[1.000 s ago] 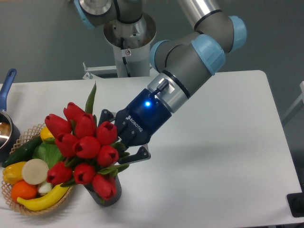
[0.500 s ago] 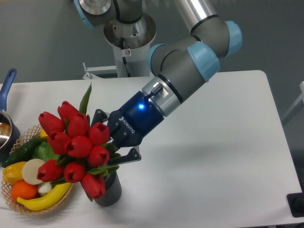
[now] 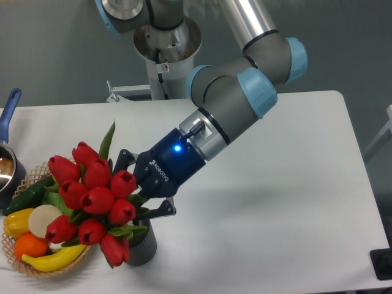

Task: Insert the flowers into the vase
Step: 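Push the tulip stems deeper into the vase with the gripper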

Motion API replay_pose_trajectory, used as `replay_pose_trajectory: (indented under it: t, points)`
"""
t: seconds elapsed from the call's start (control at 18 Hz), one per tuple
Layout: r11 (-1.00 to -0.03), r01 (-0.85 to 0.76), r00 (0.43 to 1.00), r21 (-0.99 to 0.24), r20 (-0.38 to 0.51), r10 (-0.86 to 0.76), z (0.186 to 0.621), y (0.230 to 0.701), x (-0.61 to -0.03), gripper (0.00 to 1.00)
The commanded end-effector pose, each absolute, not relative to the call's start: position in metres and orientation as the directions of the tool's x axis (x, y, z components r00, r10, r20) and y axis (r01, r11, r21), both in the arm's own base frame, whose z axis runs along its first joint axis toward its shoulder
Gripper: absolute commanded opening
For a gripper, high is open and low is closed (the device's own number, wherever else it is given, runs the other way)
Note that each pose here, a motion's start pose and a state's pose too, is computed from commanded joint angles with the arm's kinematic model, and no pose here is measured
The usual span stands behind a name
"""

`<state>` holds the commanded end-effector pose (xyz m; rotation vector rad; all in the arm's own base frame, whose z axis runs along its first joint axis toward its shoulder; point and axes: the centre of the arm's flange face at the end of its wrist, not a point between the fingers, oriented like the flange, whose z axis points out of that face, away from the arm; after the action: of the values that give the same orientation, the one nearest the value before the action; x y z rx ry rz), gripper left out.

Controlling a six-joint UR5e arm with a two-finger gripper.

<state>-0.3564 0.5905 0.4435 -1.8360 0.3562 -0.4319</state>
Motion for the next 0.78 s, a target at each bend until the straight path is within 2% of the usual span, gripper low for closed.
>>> replay_pose_trajectory:
  t: [0.44, 0.78]
  points:
    - [-0.305, -0.049, 0.871, -0.951, 0.108, -0.479, 0.404, 0.587, -0.342, 0.1]
    - [-0.294, -0.092, 0.86, -0.951, 0.072, -0.505, 0.373, 0.577, -0.334, 0.11]
